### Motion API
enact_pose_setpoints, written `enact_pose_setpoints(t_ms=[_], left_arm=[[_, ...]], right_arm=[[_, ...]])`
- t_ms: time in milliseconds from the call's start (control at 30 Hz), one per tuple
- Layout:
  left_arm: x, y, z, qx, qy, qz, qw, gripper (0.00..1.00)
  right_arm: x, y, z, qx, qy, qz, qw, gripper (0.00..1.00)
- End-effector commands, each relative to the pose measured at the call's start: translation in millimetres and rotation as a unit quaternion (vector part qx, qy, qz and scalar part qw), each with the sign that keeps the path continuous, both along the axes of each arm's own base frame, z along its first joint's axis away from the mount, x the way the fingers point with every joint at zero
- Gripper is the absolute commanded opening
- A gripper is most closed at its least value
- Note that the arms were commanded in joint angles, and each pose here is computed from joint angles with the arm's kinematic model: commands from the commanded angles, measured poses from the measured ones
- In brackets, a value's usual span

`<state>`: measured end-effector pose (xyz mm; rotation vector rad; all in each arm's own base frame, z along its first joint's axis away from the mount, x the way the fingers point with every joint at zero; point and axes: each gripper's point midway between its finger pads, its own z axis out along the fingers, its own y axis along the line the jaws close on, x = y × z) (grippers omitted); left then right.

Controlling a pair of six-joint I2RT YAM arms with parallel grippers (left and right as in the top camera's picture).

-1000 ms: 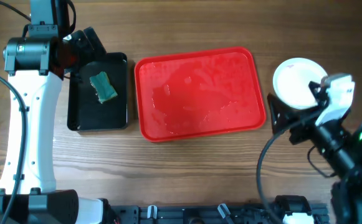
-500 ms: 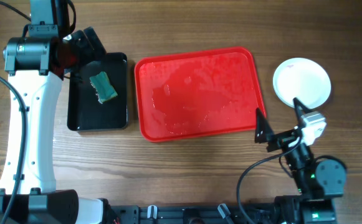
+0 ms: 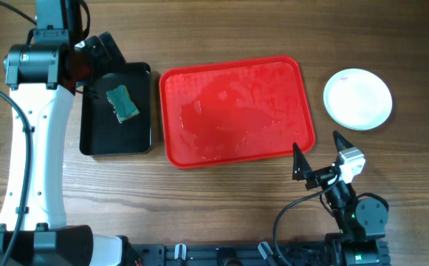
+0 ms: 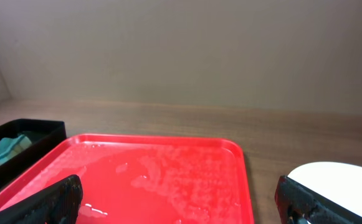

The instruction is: Clean dirty plates on tray and stack at the side

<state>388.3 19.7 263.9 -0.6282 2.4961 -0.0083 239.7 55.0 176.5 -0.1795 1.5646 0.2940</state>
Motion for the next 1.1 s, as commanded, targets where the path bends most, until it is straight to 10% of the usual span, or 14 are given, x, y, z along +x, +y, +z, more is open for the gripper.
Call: enact_pose_setpoints(t_ms=[0, 1067], left_arm=[[1.9, -1.9, -1.9, 0.001, 0.002, -0.008, 1.000, 1.00], [-16.3, -25.6, 34.8, 0.051, -0.042, -0.050, 0.997, 1.00]], right_arm=[[-0.8, 0.1, 3.2, -0.004, -0.010, -0.001, 1.000, 1.00], [-0.6, 0.0, 2.8, -0.005, -0.009, -0.002, 1.000, 1.00]])
